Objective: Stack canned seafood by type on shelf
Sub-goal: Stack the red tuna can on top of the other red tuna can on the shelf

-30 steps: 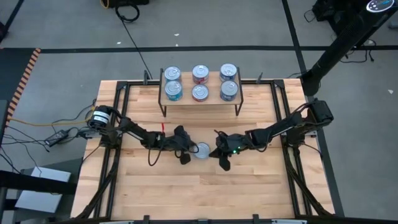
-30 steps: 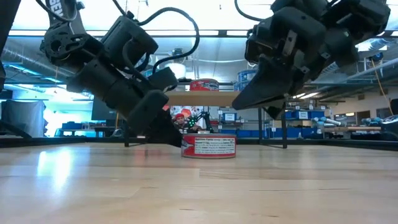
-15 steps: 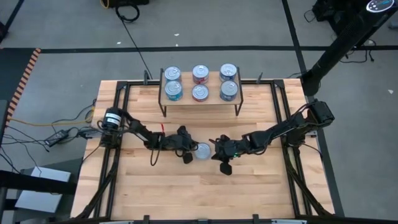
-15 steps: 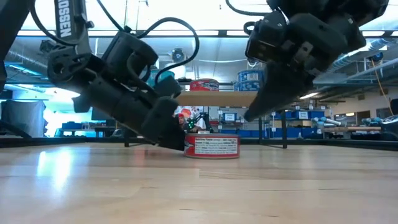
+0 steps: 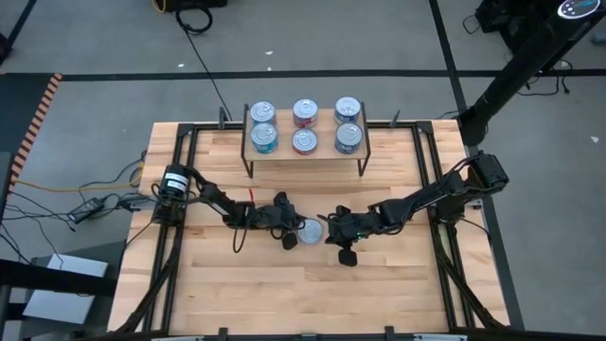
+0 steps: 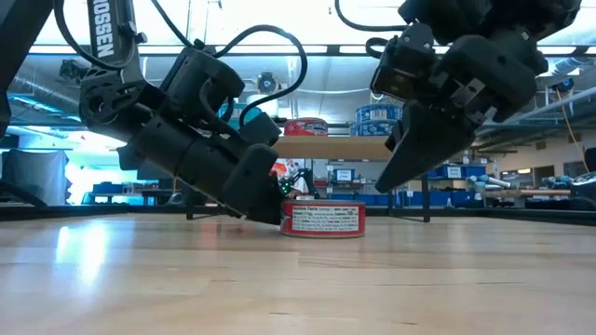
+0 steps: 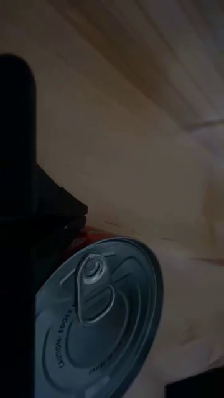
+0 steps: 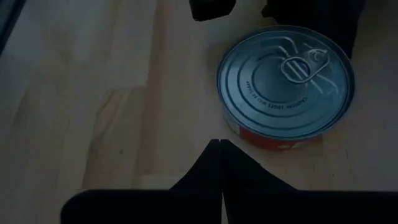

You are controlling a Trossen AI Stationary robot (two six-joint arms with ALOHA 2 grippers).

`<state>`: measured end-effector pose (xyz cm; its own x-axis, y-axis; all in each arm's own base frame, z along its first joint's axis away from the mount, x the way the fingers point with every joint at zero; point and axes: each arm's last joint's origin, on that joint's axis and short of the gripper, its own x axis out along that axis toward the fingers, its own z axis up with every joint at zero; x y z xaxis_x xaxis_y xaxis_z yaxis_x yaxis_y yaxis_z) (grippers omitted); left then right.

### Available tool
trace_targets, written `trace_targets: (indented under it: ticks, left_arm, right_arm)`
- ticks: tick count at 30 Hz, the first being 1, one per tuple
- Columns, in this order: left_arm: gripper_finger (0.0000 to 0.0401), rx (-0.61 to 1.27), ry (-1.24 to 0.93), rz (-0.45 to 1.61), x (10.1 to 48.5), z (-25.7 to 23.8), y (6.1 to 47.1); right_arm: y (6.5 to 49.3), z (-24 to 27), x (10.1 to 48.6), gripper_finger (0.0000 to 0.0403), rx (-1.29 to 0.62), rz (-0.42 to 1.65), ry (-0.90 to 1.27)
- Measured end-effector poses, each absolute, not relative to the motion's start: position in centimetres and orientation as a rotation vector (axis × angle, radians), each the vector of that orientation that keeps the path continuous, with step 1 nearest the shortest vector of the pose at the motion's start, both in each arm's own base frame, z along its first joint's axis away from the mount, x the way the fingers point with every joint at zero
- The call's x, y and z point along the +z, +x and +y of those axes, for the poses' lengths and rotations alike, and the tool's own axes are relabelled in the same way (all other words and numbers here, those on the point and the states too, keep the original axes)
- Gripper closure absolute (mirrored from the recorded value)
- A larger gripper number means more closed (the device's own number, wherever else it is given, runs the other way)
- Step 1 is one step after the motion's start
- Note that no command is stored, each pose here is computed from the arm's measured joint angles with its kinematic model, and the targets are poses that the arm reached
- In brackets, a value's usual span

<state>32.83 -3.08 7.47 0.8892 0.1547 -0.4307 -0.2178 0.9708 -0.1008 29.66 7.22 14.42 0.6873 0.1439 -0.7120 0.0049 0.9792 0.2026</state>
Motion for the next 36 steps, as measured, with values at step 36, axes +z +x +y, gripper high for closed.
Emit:
trace_targets:
  ticks: [36]
  left_arm:
    - [0.0394, 0.192, -0.185, 0.430, 7.5, -3.2, 32.8]
  right_arm:
    - [33.5, 7.3, 15.1, 0.0399, 0.003, 0.719, 0.264]
